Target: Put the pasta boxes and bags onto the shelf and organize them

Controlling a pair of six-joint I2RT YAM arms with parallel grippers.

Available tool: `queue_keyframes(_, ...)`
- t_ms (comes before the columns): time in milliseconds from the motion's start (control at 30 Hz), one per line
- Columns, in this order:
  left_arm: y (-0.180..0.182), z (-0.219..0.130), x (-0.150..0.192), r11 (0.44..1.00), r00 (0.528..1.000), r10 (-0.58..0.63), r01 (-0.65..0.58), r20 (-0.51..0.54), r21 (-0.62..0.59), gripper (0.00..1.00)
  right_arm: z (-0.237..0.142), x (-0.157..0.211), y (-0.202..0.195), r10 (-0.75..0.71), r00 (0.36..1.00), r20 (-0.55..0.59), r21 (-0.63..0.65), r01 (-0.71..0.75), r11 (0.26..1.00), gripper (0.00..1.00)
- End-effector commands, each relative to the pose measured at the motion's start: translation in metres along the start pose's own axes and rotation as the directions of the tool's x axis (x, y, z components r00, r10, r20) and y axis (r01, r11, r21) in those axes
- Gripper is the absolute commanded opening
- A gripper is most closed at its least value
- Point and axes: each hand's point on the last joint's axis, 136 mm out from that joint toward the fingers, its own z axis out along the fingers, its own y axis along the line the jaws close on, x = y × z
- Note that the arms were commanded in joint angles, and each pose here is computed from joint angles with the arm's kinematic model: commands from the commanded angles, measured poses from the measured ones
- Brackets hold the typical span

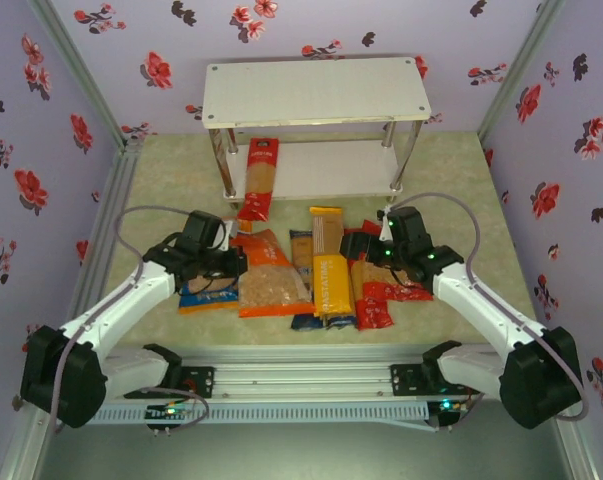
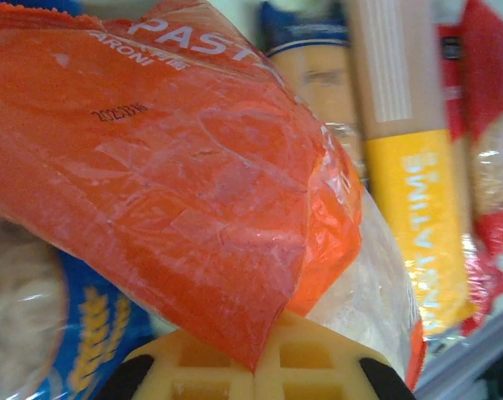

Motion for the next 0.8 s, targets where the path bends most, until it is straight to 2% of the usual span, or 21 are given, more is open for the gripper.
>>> queue_keyframes(0, 0.007, -0.008, -0.013, 0.997, 0.999, 0.051, -0.050, 0.005, -0.050, 0.00, 0.001, -0.001, 0.007, -0.007, 1.000, 0.001, -0.029, 0.007, 1.000, 0.99)
queue_keyframes(200, 0.030, -0.010, -0.013, 0.984, 0.998, 0.057, -0.063, -0.038, -0.164, 0.02, 0.000, 0.003, 0.001, -0.018, 1.000, -0.004, -0.002, 0.018, 1.000, 0.99)
queue_keyframes(300, 0.039, -0.011, -0.013, 0.978, 0.998, 0.050, -0.058, -0.044, -0.202, 0.21, 0.000, 0.007, -0.001, -0.029, 0.999, -0.023, 0.003, 0.029, 1.000, 0.99)
queue_keyframes(433, 0.049, -0.013, -0.013, 0.975, 0.999, 0.020, -0.025, -0.028, -0.223, 0.37, 0.001, 0.014, -0.001, -0.045, 0.997, -0.063, 0.006, 0.045, 0.999, 0.98)
queue_keyframes(600, 0.038, -0.024, -0.023, 0.986, 0.998, 0.009, 0.002, 0.065, -0.168, 0.52, 0.003, 0.029, 0.003, -0.078, 0.991, -0.110, 0.013, 0.080, 0.997, 0.95)
queue_keyframes(767, 0.011, -0.050, -0.042, 0.999, 0.974, 0.006, 0.003, 0.228, -0.037, 0.56, 0.011, 0.051, 0.009, -0.140, 0.976, -0.164, 0.083, 0.155, 0.984, 0.96)
